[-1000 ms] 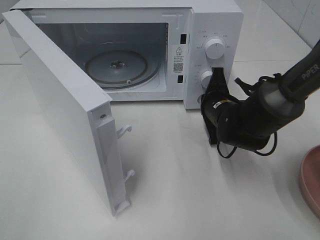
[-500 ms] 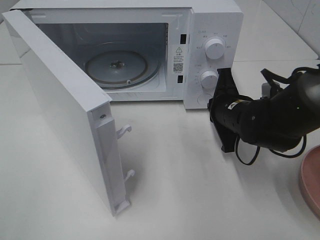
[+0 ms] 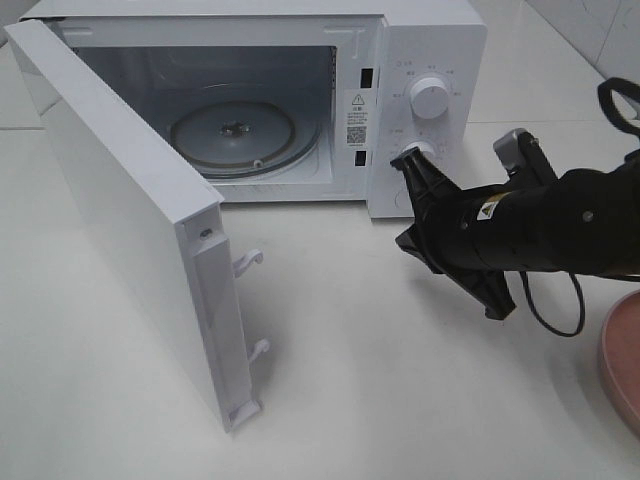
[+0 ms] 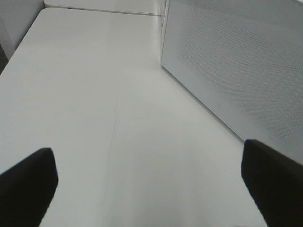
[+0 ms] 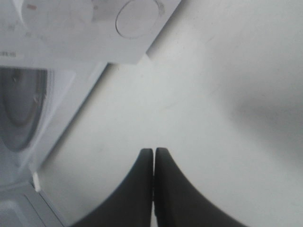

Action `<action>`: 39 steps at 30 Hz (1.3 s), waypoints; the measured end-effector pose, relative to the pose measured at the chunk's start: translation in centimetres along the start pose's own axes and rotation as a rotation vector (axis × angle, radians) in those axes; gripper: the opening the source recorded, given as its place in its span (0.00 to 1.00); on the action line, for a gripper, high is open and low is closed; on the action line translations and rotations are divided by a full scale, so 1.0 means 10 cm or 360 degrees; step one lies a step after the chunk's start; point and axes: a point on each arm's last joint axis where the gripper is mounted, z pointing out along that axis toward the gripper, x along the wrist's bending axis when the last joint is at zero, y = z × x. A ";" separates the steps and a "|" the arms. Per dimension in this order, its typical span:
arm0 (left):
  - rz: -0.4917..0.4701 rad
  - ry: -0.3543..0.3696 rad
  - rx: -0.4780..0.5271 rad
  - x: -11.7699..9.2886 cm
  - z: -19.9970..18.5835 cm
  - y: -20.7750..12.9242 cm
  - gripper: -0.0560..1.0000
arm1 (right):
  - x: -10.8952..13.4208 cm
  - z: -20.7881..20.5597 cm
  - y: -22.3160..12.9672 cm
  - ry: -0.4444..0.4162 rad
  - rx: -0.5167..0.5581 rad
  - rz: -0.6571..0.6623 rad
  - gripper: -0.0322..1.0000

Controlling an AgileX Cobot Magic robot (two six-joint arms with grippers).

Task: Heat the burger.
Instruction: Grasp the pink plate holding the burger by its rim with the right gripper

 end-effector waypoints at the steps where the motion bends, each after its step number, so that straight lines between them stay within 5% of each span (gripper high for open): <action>1: 0.0000 0.0000 0.0000 0.00 0.00 0.00 0.98 | 0.00 -0.06 -0.02 -0.0052 0.0058 -0.0128 0.05; 4: 0.0000 0.0000 0.0000 0.00 0.00 0.00 0.98 | 0.00 -0.09 -0.03 -0.0070 0.0084 -0.0203 0.06; 9: 0.0000 0.0000 0.0000 0.00 0.00 0.00 0.98 | -0.01 -0.28 -0.08 -0.0154 0.0248 -0.0650 0.07; 22: 0.0000 0.0000 0.0000 0.00 0.00 0.00 0.98 | -0.10 -0.62 -0.18 -0.0262 0.0664 -0.1420 0.07; 39: 0.0000 0.0000 0.0000 0.00 0.00 0.00 0.98 | -0.27 -1.03 -0.07 -0.0531 0.0928 -0.1736 0.14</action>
